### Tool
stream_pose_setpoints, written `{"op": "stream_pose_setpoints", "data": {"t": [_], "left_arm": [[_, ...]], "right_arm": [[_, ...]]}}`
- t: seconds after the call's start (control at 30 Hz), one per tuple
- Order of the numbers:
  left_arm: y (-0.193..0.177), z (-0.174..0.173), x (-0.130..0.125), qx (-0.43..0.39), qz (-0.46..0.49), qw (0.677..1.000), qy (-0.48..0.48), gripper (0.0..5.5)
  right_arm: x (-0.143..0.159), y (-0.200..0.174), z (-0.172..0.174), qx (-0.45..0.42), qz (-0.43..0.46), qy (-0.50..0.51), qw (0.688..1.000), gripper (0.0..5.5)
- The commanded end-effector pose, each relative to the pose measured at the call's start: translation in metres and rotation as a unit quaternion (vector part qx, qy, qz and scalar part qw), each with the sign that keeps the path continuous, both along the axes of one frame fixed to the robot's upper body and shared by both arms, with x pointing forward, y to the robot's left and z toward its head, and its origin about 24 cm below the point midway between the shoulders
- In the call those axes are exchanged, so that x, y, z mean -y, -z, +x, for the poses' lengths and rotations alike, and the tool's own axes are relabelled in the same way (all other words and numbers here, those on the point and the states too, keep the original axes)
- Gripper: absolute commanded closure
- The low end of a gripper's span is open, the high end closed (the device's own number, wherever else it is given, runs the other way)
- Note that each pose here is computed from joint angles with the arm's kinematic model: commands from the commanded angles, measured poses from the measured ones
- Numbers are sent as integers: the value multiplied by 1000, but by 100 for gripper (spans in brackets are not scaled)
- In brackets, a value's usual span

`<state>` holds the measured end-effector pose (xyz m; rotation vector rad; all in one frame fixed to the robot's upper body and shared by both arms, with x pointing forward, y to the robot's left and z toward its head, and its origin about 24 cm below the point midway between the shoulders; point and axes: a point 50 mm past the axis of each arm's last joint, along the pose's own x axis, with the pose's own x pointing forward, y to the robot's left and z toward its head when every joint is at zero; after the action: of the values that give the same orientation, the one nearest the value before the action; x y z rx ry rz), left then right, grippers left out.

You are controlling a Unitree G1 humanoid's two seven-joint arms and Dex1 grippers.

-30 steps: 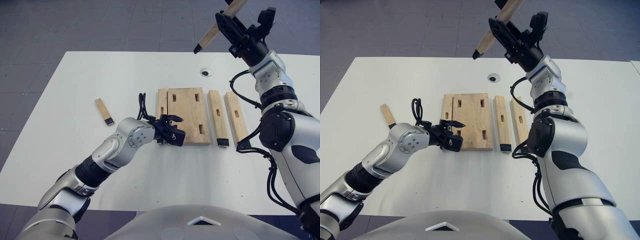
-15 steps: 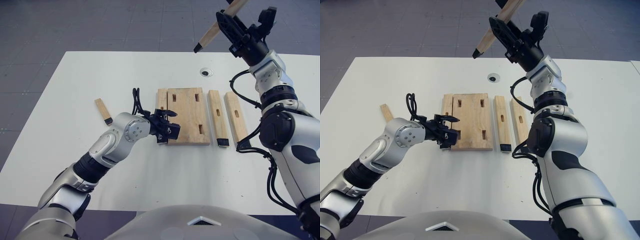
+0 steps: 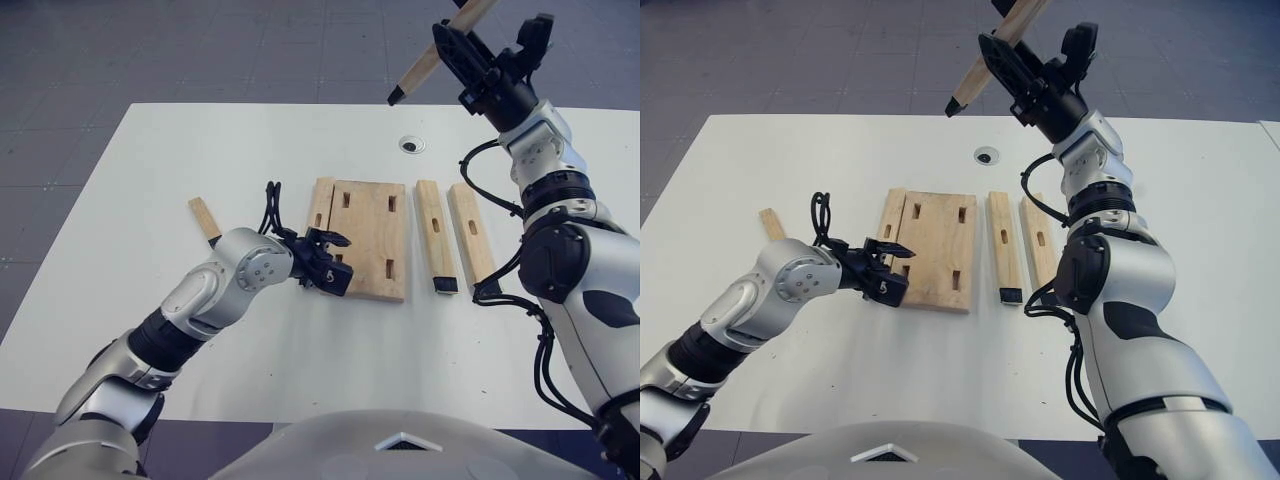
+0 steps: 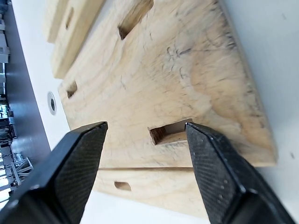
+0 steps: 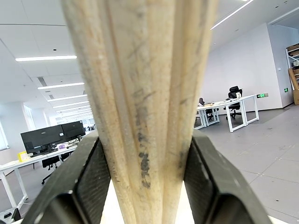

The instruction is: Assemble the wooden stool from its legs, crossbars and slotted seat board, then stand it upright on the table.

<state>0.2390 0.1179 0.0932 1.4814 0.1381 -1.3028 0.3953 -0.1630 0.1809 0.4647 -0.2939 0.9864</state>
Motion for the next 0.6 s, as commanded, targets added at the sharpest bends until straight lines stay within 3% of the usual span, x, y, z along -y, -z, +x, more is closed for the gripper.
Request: {"op": "stream_pose_setpoints", "data": {"t": [0.03, 0.33, 0.6], "left_arm": [[8, -7, -6, -34, 21, 999, -1, 241], [-1, -9, 8, -30, -24, 999, -12, 241], [-4, -5, -2, -26, -16, 999, -26, 241]], "right_arm": [[4, -7, 0, 12, -2, 0, 1000, 345], [-1, 12, -3, -19, -96, -22, 995, 345], [14, 35, -23, -4, -165, -128, 978, 345]]}}
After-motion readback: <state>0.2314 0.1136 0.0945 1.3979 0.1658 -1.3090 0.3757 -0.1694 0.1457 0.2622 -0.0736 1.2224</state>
